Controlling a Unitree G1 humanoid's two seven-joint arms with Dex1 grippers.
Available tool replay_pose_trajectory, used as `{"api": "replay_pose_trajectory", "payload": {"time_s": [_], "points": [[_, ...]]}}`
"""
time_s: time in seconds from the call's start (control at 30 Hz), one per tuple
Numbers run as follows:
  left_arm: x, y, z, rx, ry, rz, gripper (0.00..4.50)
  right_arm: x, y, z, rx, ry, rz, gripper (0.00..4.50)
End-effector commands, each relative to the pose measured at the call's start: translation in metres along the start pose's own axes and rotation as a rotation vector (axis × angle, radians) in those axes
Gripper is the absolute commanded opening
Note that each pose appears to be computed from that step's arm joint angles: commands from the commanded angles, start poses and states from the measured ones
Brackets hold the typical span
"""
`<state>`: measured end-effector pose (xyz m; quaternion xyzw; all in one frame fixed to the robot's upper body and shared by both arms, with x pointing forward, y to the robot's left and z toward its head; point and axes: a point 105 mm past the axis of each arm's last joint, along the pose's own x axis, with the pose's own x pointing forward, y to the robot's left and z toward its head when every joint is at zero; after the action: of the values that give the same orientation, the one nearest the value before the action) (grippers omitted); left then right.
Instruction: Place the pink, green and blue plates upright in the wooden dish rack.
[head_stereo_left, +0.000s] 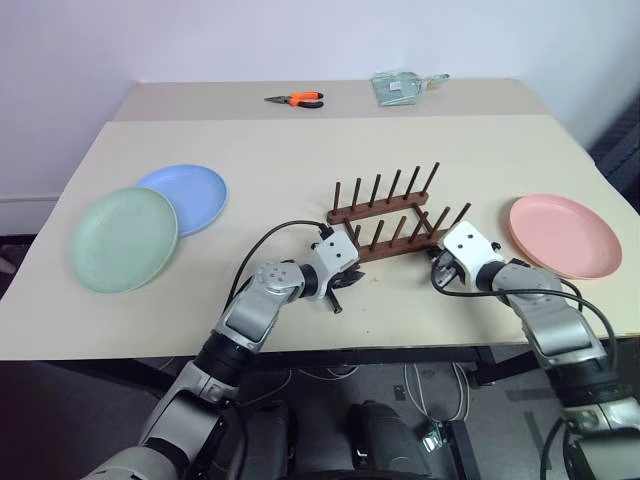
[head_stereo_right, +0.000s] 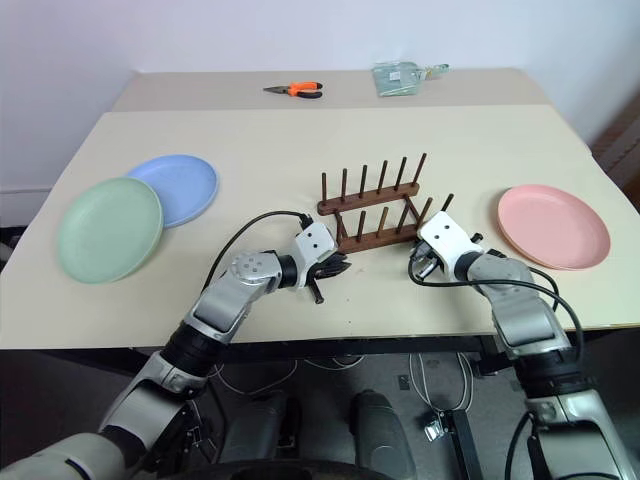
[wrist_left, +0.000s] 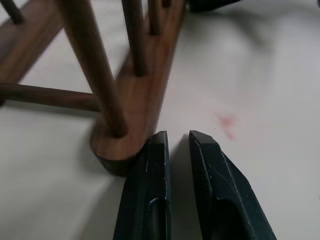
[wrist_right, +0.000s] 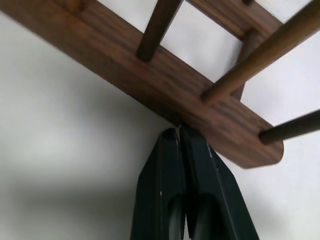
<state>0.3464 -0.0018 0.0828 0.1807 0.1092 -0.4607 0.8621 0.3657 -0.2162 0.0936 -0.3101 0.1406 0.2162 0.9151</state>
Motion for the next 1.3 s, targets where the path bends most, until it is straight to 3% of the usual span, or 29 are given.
{"api": "replay_pose_trajectory", "payload": {"time_s": [0.03,0.4,0.6,0.73,0.87,1.1,1.2,1.3], "points": [[-0.002,0.024,-0.017,-0.018,0.061,0.121,0.68,0.008,-0.008,0.004,-0.029,-0.009,-0.043,0.06],[-0.006,0.051,-0.033,-0.010,0.097,0.228,0.68,0.015,-0.013,0.010,-0.050,-0.045,-0.067,0.06],[-0.009,0.048,-0.027,0.002,0.061,0.222,0.68,-0.014,-0.027,0.011,-0.056,-0.066,-0.079,0.06],[-0.019,0.055,-0.026,-0.024,0.041,0.254,0.68,-0.043,-0.053,0.008,-0.058,-0.042,-0.151,1.79],[-0.032,0.035,-0.005,0.052,-0.064,0.132,0.68,-0.071,-0.082,-0.024,-0.107,0.103,-0.241,3.77],[-0.050,0.003,0.034,0.146,-0.208,-0.069,0.68,-0.071,-0.101,-0.069,-0.124,0.282,-0.299,3.77],[-0.058,-0.008,0.050,0.149,-0.270,-0.138,0.68,-0.069,-0.106,-0.083,-0.141,0.329,-0.313,3.00],[-0.063,-0.010,0.056,0.138,-0.293,-0.153,0.68,-0.068,-0.109,-0.081,-0.129,0.310,-0.319,1.55]]}}
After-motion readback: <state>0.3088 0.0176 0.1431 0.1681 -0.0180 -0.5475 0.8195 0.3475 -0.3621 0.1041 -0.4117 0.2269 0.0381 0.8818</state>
